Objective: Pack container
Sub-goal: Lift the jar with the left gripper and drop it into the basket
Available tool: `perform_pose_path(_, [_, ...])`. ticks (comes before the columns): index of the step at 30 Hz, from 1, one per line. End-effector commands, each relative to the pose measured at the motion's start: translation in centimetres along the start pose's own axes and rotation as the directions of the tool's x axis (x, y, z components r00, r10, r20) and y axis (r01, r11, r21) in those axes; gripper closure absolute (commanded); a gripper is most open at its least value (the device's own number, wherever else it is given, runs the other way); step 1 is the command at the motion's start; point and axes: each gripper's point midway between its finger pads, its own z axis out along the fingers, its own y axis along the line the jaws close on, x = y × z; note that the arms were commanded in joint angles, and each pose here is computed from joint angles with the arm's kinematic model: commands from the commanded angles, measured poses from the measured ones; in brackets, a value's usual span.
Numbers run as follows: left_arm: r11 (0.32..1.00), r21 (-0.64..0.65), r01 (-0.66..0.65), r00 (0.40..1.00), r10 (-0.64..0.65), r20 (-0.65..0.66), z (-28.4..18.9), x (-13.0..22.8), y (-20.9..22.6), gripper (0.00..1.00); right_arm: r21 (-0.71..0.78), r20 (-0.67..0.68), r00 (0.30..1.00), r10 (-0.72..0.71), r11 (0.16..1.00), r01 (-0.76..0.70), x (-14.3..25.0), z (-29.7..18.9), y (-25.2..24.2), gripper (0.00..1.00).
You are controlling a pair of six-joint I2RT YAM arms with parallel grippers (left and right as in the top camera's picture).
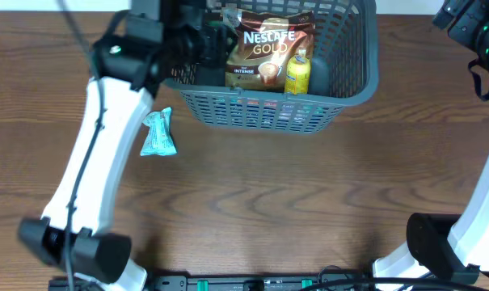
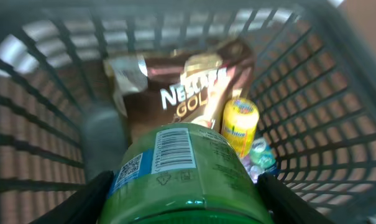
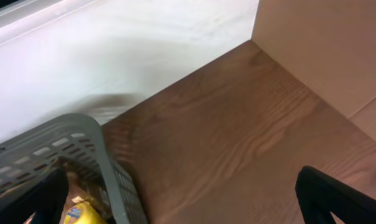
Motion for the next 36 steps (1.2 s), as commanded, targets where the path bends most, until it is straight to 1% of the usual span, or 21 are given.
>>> perform_pose_path(1, [1.000,0.018,-0.021,1.000,0.022,-0.020,1.6,0.1,-0.3,0.94,0.016,0.003,1.000,0.016,1.000,-0.016,-0.1,0.1,-0.4,0.01])
perform_pose_path(5, [1.000,0.019,-0.019,0.996,0.021,-0.085,4.4,1.7,0.4,0.94,0.016,0.003,1.000,0.016,1.000,-0.016,-0.1,0.1,-0.4,0.01])
perform_pose_path(13, [1.000,0.010,-0.005,0.987,0.007,-0.163,7.7,3.9,1.7,0.94,0.016,0.003,1.000,0.016,1.000,-0.016,-0.1,0.1,-0.4,0.01])
perform_pose_path(23, [0.999,-0.048,-0.007,0.981,-0.003,-0.192,8.9,4.8,3.1,0.94,0.016,0.003,1.000,0.016,1.000,-0.016,-0.1,0.1,-0.4,0.01])
perform_pose_path(30, [0.999,-0.050,-0.006,0.978,-0.005,-0.207,9.0,5.2,3.2,0.94,0.016,0.003,1.000,0.016,1.000,-0.016,-0.1,0.1,-0.4,0.01])
perform_pose_path(32, [0.999,-0.050,-0.005,0.978,-0.006,-0.210,9.0,5.3,3.2,0.93,0.016,0.003,1.000,0.016,1.000,-0.016,-0.1,0.1,-0.4,0.01])
perform_pose_path(33, [0.999,-0.049,-0.005,0.978,-0.006,-0.211,9.0,5.3,3.2,0.67,0.016,0.003,1.000,0.016,1.000,-0.016,-0.1,0.1,-0.4,0.01])
perform_pose_path(34, [0.999,-0.043,-0.003,0.978,-0.006,-0.211,9.0,5.3,3.1,0.45,0.016,0.003,1.000,0.016,1.000,-0.016,-0.1,0.1,-0.4,0.01])
perform_pose_path(35, [0.999,-0.039,-0.002,0.978,-0.006,-0.211,9.0,5.3,3.0,0.26,0.016,0.003,1.000,0.016,1.000,-0.016,-0.1,0.1,-0.4,0.01])
perform_pose_path(36, [0.999,-0.040,-0.003,0.977,-0.006,-0.211,9.0,5.3,3.0,0.12,0.016,0.003,1.000,0.016,1.000,-0.016,-0.1,0.1,-0.4,0.01])
